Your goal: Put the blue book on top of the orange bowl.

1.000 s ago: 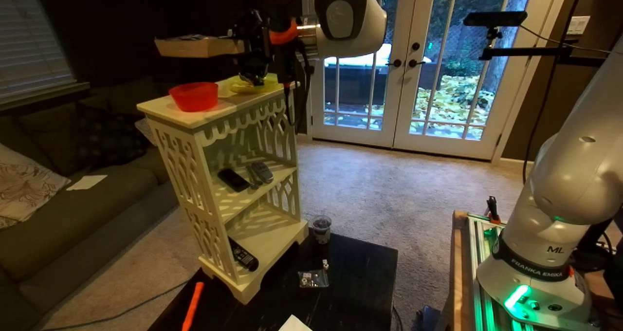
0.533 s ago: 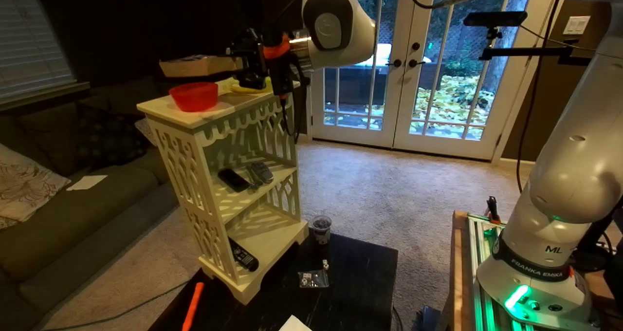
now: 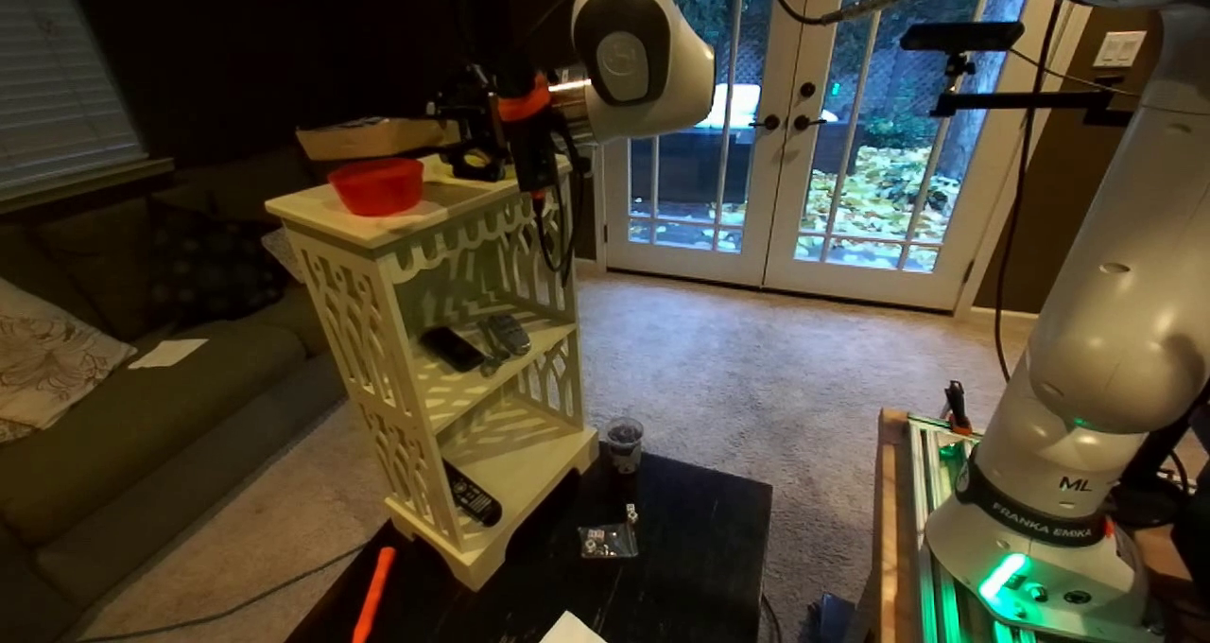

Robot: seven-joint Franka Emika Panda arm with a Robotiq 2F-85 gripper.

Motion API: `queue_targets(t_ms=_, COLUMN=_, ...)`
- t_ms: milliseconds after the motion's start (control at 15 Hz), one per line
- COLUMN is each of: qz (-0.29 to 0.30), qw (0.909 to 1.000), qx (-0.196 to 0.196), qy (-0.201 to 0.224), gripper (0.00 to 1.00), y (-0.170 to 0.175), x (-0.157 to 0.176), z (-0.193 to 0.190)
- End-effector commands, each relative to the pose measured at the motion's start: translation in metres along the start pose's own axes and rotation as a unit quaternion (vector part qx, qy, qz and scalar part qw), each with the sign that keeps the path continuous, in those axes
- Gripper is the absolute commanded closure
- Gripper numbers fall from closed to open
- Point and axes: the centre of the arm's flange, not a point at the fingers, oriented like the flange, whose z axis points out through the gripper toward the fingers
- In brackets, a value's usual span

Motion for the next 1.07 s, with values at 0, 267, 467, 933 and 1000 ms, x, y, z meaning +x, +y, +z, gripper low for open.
queue_targets(t_ms=0, qz=0.003, qw=0.9998, qx=0.018, qy=0.005, gripper=0.92, y=0.02, x=-0.039, z=0.023)
queue_targets(t_ms=267, qz=-0.001, qw=0.9999, qx=0.016, qy=0.001, gripper=0.92, y=0.023, x=-0.043, z=0.027)
queue_targets(t_ms=467, qz=-0.004, qw=0.9999, qx=0.01, qy=-0.005, gripper=0.92, y=0.028, x=-0.046, z=0.031)
queue_targets(t_ms=933, qz=-0.012, qw=0.9999, qx=0.003, qy=0.008, gripper=0.92, y=0.038, x=-0.037, z=0.038)
queue_targets(t_ms=1000, qz=-0.011, qw=0.9998, qx=0.004, qy=0.014, gripper=0.92, y=0.037, x=-0.032, z=0.038)
